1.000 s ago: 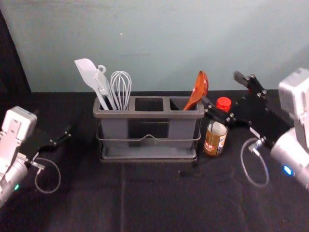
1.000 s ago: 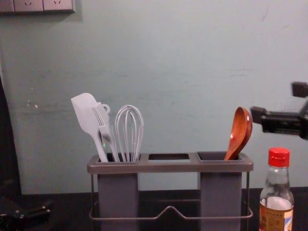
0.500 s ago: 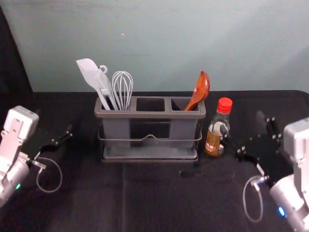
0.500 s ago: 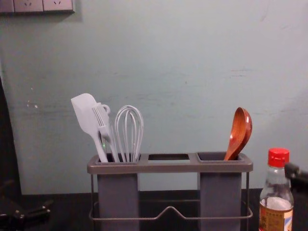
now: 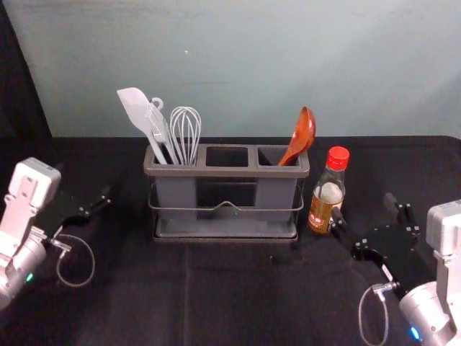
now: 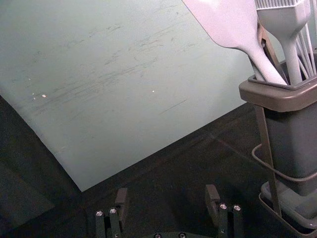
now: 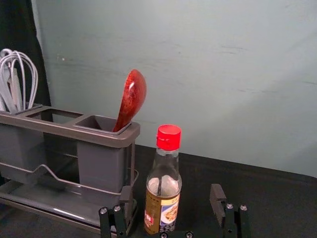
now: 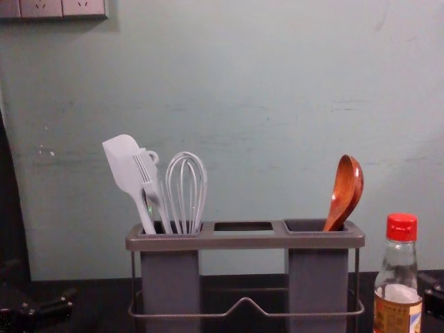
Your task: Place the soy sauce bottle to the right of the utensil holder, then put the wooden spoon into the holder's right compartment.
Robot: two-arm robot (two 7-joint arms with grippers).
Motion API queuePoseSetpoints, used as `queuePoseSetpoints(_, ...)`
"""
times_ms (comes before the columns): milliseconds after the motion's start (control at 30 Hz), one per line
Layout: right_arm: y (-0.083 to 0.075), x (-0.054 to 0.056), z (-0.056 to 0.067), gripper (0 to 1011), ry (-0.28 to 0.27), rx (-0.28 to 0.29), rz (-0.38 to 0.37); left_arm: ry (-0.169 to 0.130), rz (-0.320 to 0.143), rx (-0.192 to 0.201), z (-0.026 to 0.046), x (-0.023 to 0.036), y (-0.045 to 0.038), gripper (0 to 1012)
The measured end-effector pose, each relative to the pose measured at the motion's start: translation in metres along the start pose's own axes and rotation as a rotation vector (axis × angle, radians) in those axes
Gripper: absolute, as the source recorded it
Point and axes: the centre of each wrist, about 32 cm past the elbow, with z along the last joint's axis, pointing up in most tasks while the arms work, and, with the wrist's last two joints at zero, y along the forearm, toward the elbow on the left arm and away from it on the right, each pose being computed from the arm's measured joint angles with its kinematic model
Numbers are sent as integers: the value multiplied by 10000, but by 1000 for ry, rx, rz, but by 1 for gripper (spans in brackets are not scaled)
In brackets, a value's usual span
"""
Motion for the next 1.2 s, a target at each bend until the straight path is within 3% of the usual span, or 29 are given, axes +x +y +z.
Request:
queuePoseSetpoints(200,27,-28,24,1002,-38,-20,20,0,0,0,0,0,0,1012)
queuePoseSetpoints(1200,20,-18,17,1002,-24,-14,17,0,0,0,0,0,0,1012)
